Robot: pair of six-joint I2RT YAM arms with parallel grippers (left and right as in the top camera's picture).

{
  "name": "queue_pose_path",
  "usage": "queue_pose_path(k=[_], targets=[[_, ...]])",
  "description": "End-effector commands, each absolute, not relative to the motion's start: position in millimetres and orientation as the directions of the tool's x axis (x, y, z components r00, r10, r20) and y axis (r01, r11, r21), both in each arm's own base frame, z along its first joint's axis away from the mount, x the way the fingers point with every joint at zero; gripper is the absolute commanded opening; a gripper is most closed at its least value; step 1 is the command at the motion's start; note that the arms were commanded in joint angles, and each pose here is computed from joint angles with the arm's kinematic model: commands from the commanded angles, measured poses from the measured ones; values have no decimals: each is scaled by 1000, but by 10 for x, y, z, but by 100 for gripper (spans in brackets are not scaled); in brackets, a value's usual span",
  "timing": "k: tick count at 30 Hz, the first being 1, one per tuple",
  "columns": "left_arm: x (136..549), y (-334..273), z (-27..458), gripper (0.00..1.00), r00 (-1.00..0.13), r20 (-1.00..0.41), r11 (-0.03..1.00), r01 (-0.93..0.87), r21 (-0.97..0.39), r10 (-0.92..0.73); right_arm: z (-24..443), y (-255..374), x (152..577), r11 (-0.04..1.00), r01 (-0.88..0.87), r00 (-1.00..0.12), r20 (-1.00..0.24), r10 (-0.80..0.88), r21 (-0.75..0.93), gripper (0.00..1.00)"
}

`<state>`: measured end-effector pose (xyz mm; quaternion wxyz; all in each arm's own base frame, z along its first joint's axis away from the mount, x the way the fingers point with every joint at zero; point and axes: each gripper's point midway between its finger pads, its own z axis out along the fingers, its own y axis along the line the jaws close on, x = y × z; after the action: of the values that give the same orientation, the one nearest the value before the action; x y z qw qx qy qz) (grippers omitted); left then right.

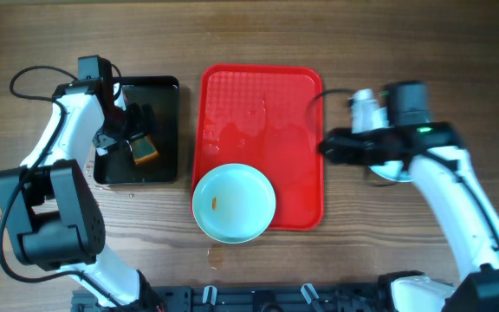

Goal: Clean dirty plates on tray and stack at the side
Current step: 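Move right gripper to the last plate and grasp its rim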

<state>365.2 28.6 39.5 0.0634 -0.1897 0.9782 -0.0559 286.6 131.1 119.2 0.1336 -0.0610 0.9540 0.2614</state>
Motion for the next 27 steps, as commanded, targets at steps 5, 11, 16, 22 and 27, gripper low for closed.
queue_pose_path(k=[5,11,16,22,27], targets=[[3651,275,435,100,-922,-112,924,-354,-143,-371,865,2025,2390,879,-380,-918,-234,-320,287,41],[3651,275,435,100,-922,-112,924,-354,-143,-371,405,2199,2156,878,-408,-913,-122,-389,251,40],[3651,275,435,100,-922,-112,924,-354,-143,-371,147,2201,2031,887,-377,-922,-13,-388,265,26],[3651,275,435,100,-922,-112,924,-354,-143,-371,164,2160,2154,902,-364,-930,-44,-364,231,9],[3651,275,435,100,-922,-112,924,-354,-143,-371,344,1779,2794,965,-262,-942,-229,-247,36,4]])
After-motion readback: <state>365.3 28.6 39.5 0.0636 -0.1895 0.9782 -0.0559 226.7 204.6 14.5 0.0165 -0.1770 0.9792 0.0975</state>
